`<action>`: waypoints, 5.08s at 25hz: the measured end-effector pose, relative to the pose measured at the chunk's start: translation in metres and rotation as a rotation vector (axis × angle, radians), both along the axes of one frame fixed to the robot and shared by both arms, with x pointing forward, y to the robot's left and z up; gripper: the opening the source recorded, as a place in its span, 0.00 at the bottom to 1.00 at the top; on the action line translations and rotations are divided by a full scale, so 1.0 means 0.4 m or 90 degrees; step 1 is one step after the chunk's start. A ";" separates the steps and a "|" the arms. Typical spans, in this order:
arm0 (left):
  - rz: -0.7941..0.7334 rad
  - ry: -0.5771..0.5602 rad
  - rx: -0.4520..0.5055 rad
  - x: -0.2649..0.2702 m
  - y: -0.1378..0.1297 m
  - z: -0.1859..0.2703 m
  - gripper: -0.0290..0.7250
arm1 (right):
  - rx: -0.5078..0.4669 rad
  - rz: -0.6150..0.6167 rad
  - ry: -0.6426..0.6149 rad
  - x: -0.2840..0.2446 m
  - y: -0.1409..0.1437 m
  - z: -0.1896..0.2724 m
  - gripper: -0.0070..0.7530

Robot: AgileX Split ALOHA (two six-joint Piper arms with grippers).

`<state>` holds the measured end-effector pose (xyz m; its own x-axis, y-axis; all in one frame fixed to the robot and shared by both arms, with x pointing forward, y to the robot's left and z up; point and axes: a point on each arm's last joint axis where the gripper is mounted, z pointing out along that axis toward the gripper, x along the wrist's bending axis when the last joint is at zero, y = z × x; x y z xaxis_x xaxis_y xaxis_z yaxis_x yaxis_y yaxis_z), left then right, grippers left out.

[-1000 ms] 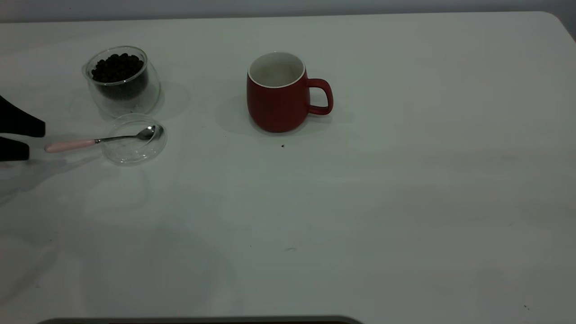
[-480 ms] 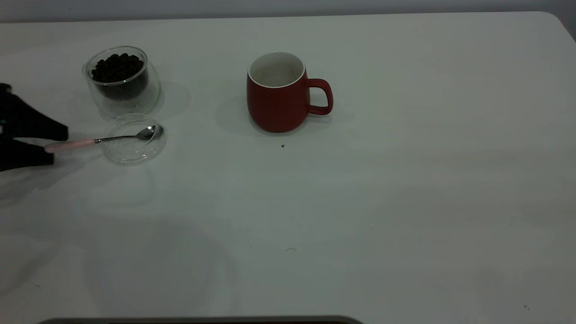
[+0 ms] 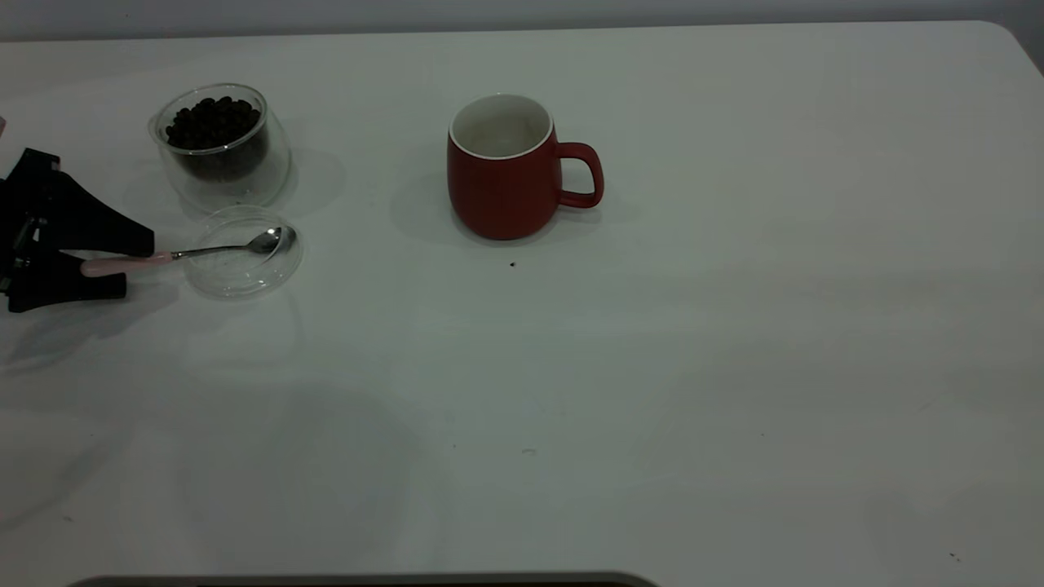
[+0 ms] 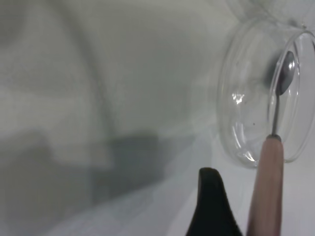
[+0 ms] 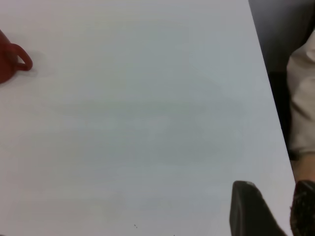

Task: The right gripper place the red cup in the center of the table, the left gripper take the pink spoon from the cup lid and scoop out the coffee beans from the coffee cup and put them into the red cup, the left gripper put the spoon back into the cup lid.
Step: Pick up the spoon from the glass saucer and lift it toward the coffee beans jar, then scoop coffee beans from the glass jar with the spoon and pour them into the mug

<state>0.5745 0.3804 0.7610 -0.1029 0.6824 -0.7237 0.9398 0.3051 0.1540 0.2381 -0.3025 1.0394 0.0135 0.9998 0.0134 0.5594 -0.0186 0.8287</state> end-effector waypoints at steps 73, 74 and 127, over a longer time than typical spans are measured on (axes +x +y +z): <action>-0.037 -0.133 -0.033 0.068 0.118 0.126 0.20 | -0.001 0.000 0.000 0.000 0.000 0.000 0.32; -0.038 -0.130 -0.039 0.066 0.116 0.121 0.20 | -0.001 0.000 0.000 0.000 0.000 0.000 0.32; 0.059 -0.069 -0.177 0.033 0.163 0.118 0.20 | -0.001 0.000 0.000 0.000 0.000 0.000 0.32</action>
<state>0.5876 0.4457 0.8083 -0.0683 0.4482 -0.8913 0.8886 0.4335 0.1499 0.2381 -0.3026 1.0394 0.0140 0.9998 0.0125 0.5594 -0.0182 0.8287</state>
